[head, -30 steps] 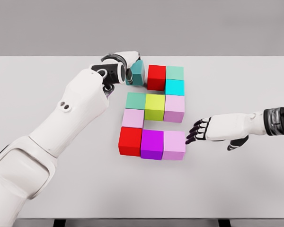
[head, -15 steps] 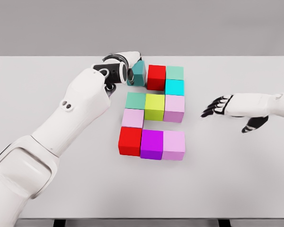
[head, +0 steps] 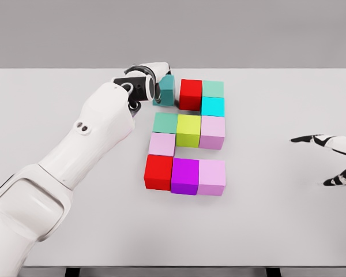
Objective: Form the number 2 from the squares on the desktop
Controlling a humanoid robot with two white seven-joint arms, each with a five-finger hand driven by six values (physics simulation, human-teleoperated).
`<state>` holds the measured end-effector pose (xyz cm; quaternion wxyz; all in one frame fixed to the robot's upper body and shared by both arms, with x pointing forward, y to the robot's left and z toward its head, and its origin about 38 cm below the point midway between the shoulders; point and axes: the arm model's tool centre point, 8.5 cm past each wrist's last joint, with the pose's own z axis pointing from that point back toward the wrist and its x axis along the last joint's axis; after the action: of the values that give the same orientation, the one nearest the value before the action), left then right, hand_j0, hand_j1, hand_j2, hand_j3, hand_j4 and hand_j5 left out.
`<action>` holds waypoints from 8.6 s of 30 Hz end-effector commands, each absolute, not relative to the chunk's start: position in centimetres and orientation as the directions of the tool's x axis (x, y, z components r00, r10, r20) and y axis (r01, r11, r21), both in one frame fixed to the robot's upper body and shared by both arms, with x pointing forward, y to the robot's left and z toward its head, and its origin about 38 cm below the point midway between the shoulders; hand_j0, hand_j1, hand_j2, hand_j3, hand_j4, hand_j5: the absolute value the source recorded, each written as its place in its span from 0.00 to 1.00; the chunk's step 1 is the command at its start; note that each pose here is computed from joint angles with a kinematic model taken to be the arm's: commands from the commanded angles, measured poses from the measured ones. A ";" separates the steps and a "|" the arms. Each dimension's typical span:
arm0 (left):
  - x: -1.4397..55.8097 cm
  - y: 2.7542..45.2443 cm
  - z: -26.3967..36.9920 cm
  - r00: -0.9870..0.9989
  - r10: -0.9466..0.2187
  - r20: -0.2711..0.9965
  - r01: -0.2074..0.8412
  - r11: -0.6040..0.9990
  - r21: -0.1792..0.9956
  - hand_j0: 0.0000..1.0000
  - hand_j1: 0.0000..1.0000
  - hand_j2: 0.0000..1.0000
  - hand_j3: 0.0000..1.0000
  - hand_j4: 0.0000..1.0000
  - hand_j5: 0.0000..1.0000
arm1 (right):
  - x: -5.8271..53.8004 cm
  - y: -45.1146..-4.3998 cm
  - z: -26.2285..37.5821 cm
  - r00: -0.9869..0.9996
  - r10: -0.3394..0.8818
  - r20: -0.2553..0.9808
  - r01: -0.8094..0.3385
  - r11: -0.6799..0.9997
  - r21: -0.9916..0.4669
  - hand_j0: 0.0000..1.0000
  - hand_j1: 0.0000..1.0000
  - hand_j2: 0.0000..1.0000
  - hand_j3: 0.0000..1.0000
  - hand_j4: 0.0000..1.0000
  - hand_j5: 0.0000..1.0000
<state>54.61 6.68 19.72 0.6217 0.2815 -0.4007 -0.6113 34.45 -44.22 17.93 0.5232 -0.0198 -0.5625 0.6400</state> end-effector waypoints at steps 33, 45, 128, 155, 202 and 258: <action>55.4 7.7 18.7 -0.035 -0.994 0.099 0.545 0.064 0.836 1.00 1.00 1.00 1.00 1.00 1.00 | 34.2 -42.1 19.6 -0.521 0.651 0.553 -0.629 0.146 -0.764 1.00 1.00 1.00 1.00 1.00 1.00; 55.2 7.8 18.1 -0.040 -0.996 0.078 0.544 0.043 0.838 1.00 1.00 1.00 1.00 1.00 1.00 | 34.2 -41.8 19.7 -0.527 0.645 0.553 -0.628 0.143 -0.765 1.00 1.00 1.00 1.00 1.00 1.00; 53.8 17.2 21.6 -0.255 -0.961 0.109 0.609 -0.073 0.789 1.00 1.00 1.00 1.00 1.00 1.00 | 34.3 -42.2 19.3 -0.517 0.656 0.549 -0.629 0.144 -0.764 1.00 1.00 1.00 1.00 1.00 1.00; 53.7 17.2 20.6 -0.281 -0.959 0.022 0.649 -0.173 0.741 1.00 1.00 1.00 1.00 1.00 1.00 | 34.4 -43.1 18.9 -0.493 0.672 0.553 -0.631 0.161 -0.759 1.00 1.00 1.00 1.00 1.00 1.00; 53.9 14.7 18.8 -0.435 -0.899 -0.046 0.597 -0.326 0.733 1.00 1.00 1.00 1.00 1.00 1.00 | 34.4 -42.0 18.8 -0.512 0.651 0.560 -0.630 0.159 -0.760 1.00 1.00 1.00 1.00 1.00 1.00; 55.0 15.3 17.6 -0.434 -0.898 -0.069 0.609 -0.349 0.713 1.00 1.00 1.00 1.00 1.00 1.00 | 34.2 -41.6 18.9 -0.523 0.642 0.561 -0.631 0.152 -0.761 1.00 1.00 1.00 1.00 1.00 1.00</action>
<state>54.81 14.97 17.72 0.4748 0.2306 -0.3142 -0.7891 34.23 -41.56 18.81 0.4872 -0.0058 -0.5789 0.6538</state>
